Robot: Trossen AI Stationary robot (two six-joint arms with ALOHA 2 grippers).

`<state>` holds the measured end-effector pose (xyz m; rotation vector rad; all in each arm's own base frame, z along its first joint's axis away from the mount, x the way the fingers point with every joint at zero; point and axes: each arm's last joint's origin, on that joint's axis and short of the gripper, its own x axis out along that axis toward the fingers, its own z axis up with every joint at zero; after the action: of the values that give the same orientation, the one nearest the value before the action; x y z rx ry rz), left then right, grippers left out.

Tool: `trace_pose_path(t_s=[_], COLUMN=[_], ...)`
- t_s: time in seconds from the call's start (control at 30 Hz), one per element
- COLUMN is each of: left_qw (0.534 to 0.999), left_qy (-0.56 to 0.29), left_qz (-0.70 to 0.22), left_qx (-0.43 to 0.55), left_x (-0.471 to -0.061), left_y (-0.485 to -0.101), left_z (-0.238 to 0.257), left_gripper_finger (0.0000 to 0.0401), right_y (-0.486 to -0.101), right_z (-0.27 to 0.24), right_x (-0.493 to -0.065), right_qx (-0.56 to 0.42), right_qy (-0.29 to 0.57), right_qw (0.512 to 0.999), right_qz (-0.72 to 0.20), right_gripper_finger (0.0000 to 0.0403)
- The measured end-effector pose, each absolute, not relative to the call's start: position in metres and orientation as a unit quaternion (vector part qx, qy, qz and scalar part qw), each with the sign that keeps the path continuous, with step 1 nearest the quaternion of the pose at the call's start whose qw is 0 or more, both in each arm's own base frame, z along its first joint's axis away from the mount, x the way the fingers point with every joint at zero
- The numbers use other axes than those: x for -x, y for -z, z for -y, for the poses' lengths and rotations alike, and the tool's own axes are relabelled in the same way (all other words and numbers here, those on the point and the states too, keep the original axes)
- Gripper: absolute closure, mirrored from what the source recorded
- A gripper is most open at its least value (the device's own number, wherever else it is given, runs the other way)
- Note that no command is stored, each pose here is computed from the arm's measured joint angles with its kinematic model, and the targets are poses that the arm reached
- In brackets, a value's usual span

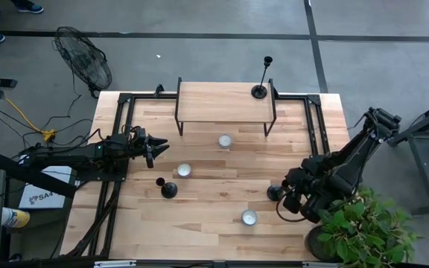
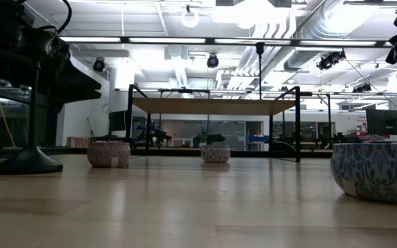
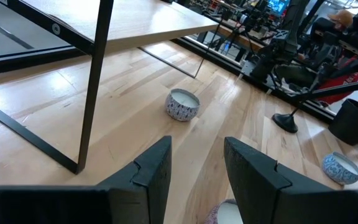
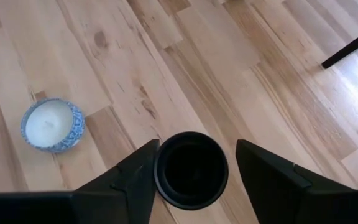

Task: Pick & Place candle stick holders
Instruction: Put the right black candle holder on the shelf

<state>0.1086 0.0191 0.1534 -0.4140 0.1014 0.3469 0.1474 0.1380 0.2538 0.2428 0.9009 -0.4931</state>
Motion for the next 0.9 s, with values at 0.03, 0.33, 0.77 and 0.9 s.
trace_pose_path(t_s=[0.03, 0.33, 0.77, 0.9], left_qw=[0.962, 0.962, 0.962, 0.962], left_qy=[-0.171, -0.171, -0.171, -0.171], left_qz=[-0.050, -0.050, -0.050, -0.050], left_qx=[0.204, 0.204, 0.204, 0.204], left_x=[-0.1086, -0.1086, -0.1086, -0.1086], left_y=[-0.1534, -0.1534, -0.1534, -0.1534], left_z=[-0.0191, -0.0191, -0.0191, -0.0192], left_gripper_finger=[0.0256, 0.0256, 0.0256, 0.0256], right_y=[-0.2538, -0.2539, -0.2556, -0.2589], right_z=[-0.1380, -0.1380, -0.1381, -0.1359], right_x=[-0.1474, -0.1475, -0.1474, -0.1456], right_qx=[-0.116, -0.116, -0.115, -0.114], right_qy=[0.235, 0.235, 0.225, 0.218], right_qw=[0.864, 0.864, 0.867, 0.870], right_qz=[-0.430, -0.430, -0.429, -0.427], right_gripper_finger=[0.0204, 0.0248, 0.0258, 0.0263])
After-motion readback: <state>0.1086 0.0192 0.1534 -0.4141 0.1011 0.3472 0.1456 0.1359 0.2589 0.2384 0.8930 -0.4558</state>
